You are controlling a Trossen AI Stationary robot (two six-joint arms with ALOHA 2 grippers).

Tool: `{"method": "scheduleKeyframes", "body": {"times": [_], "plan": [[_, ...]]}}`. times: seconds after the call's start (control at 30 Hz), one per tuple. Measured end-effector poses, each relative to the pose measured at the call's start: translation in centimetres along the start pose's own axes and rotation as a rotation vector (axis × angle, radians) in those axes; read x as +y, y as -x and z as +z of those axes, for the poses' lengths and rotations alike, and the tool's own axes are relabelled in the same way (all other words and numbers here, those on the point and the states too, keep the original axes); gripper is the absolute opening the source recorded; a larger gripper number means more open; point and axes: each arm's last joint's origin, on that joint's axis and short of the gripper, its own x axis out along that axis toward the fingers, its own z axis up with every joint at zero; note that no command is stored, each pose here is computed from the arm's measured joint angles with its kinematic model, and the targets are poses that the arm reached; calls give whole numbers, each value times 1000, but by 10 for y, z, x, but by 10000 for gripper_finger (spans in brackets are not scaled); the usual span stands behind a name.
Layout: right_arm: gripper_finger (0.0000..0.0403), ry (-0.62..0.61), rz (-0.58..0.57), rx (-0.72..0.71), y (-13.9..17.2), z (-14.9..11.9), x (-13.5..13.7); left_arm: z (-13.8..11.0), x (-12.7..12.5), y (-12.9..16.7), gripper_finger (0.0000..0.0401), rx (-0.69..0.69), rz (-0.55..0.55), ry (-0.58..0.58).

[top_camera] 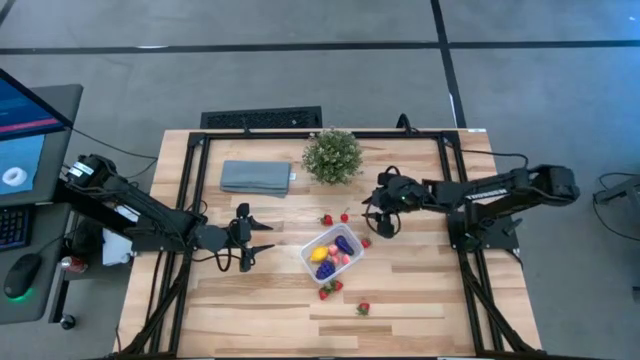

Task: Pick and placing Produce into tupperware
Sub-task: Put the cherry into the transparent

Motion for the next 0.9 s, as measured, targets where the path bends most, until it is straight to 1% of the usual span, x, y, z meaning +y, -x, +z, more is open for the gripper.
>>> {"method": "scheduleKeyframes", "body": {"times": [0.13, 0.33, 0.53, 0.67, 0.9], "plan": [[203, -3, 37, -7, -12, -4, -7, 0, 0, 0, 224, 2, 1, -1], [203, 11, 127, -16, -34, -13, -9, 0, 0, 0, 224, 4, 1, -2], [201, 20, 142, -16, -52, -22, -9, -1, 0, 0, 224, 5, 1, -2], [202, 24, 171, -37, -60, -26, -10, 0, 0, 0, 224, 4, 1, -2], [202, 10, 170, -28, -73, -27, -15, 0, 0, 0, 224, 3, 1, -1]]}}
